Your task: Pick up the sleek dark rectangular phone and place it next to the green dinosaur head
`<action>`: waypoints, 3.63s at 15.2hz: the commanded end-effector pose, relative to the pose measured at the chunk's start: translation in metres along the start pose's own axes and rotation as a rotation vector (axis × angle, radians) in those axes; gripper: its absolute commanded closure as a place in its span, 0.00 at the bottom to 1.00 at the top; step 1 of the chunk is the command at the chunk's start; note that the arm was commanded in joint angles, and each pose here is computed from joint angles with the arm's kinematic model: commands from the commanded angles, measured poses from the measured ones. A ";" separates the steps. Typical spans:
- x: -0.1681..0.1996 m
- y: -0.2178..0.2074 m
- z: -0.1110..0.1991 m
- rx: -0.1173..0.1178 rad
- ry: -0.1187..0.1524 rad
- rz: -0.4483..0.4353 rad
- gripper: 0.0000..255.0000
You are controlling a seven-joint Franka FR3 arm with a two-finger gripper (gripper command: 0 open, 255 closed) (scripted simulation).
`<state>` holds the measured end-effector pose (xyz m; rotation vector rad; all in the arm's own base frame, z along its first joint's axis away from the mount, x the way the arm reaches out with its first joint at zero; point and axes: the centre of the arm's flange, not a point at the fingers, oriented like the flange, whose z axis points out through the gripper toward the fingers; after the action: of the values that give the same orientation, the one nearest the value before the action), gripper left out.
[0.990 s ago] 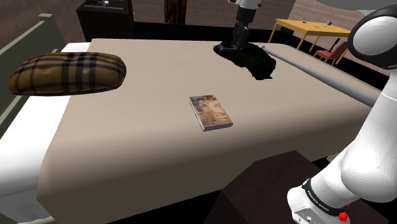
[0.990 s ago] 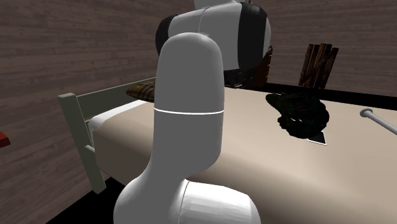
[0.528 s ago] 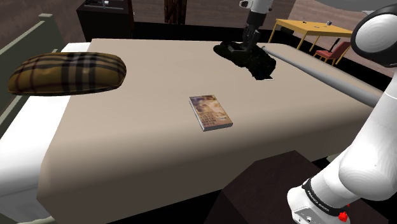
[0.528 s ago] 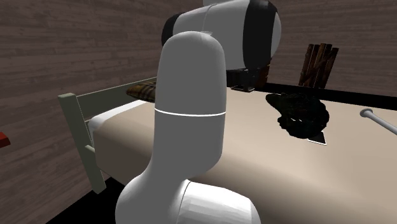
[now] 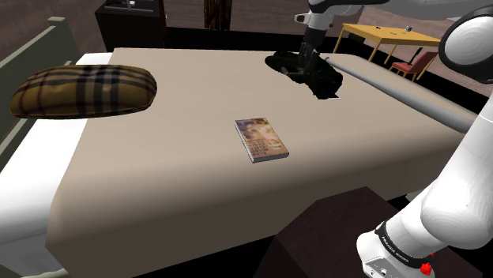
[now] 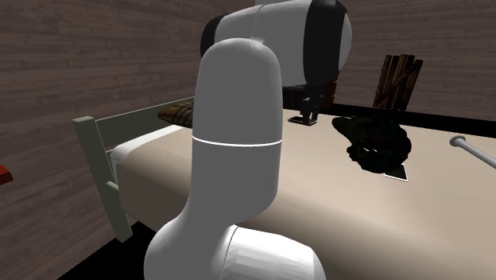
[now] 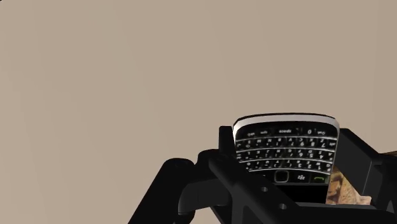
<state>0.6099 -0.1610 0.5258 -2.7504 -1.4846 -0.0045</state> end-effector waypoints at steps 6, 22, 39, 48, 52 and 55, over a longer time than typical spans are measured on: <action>-0.001 0.001 0.037 -0.001 0.000 0.000 1.00; -0.001 0.002 0.122 -0.001 0.000 0.000 1.00; -0.002 0.002 0.181 -0.001 0.000 0.000 1.00; -0.002 0.002 0.167 -0.001 0.000 0.000 0.00; -0.002 0.002 0.131 -0.001 0.000 0.000 0.00; -0.002 0.002 0.131 -0.001 0.000 0.000 0.00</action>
<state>0.6100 -0.1618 0.3944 -2.7511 -1.4849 -0.0061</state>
